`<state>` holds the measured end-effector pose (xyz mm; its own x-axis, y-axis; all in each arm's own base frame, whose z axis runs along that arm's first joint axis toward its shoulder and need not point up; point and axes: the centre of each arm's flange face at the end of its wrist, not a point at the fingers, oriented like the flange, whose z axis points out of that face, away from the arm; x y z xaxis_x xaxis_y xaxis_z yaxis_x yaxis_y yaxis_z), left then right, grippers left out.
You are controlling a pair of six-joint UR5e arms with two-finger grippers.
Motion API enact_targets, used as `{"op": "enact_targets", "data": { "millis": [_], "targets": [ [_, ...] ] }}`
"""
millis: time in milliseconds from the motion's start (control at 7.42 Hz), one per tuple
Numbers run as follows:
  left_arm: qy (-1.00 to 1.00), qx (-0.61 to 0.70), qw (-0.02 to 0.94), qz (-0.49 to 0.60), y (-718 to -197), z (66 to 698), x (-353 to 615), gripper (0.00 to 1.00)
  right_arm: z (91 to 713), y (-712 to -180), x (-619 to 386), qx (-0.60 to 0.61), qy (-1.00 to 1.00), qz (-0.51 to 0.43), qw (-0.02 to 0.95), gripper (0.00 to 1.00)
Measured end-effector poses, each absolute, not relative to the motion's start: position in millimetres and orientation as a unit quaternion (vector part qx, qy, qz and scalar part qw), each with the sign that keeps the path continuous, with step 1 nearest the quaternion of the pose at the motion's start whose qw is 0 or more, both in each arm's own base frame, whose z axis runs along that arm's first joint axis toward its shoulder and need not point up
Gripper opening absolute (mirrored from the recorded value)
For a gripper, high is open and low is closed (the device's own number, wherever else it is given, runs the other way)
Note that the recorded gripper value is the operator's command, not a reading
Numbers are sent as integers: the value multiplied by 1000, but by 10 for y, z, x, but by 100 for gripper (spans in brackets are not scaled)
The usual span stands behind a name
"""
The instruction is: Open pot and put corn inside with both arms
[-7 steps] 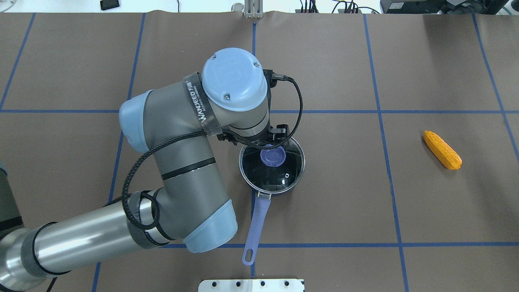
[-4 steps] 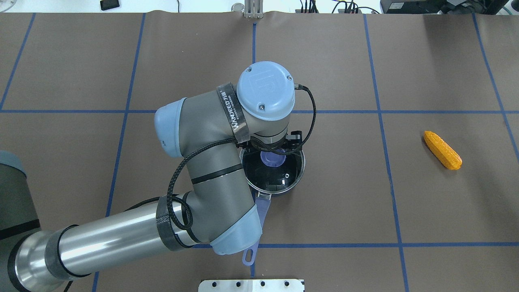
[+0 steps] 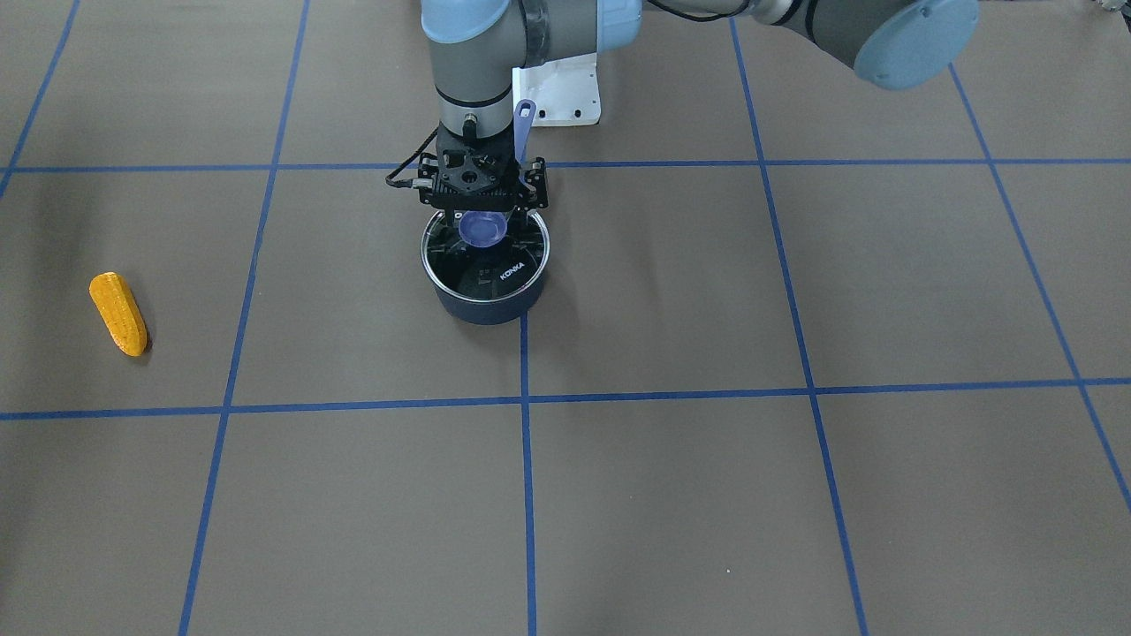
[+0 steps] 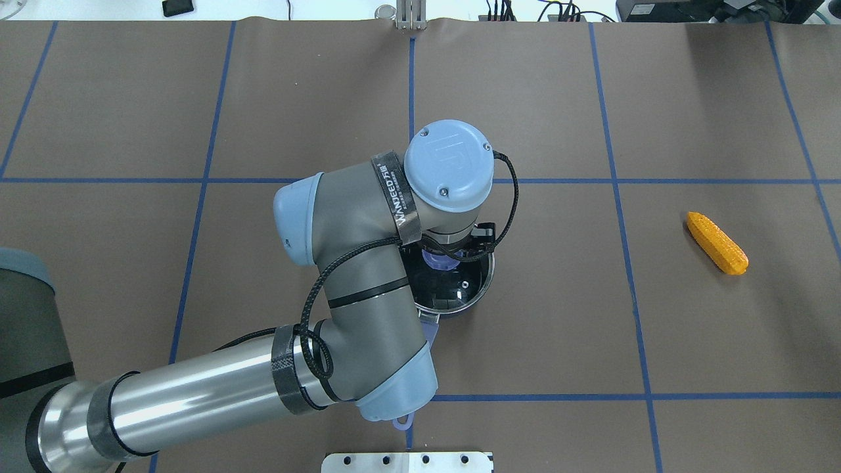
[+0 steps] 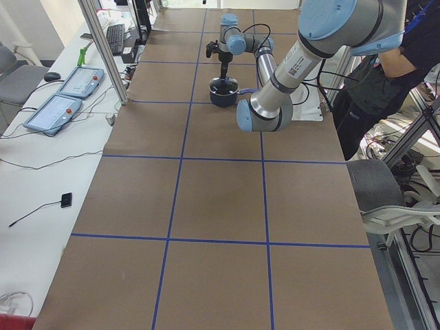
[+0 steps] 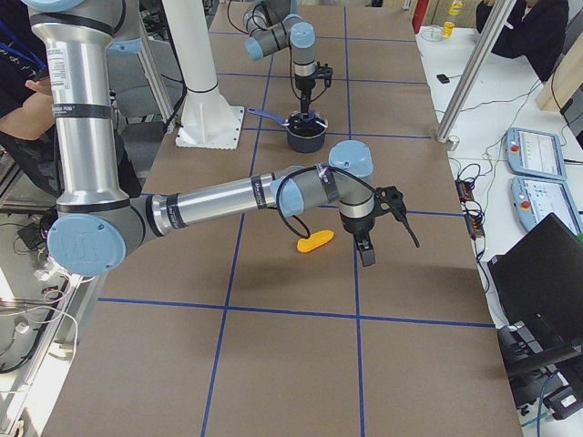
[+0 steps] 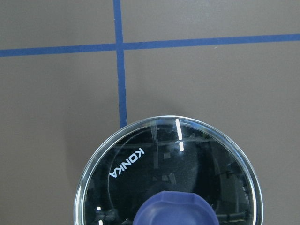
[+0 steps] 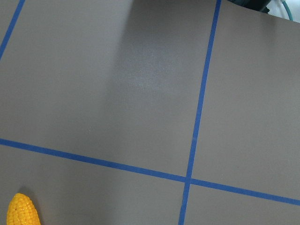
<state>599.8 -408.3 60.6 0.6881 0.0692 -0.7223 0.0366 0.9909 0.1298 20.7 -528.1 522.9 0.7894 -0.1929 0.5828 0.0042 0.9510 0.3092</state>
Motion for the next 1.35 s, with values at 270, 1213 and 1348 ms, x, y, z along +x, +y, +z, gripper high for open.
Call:
{"op": "enact_targets", "data": {
  "millis": [270,1213,1348],
  "targets": [
    [397,74,915,9,-4090,650,6082,61,5230,-5282,195,147,-320,-54,934,100],
    [428,96,898,21,-3947,545,5698,0,5211,-5279,190,148,-321,-54,934,100],
    [431,108,895,37,-3882,712,5424,0,5211,-5279,190,149,-321,-54,934,100]
  ]
}}
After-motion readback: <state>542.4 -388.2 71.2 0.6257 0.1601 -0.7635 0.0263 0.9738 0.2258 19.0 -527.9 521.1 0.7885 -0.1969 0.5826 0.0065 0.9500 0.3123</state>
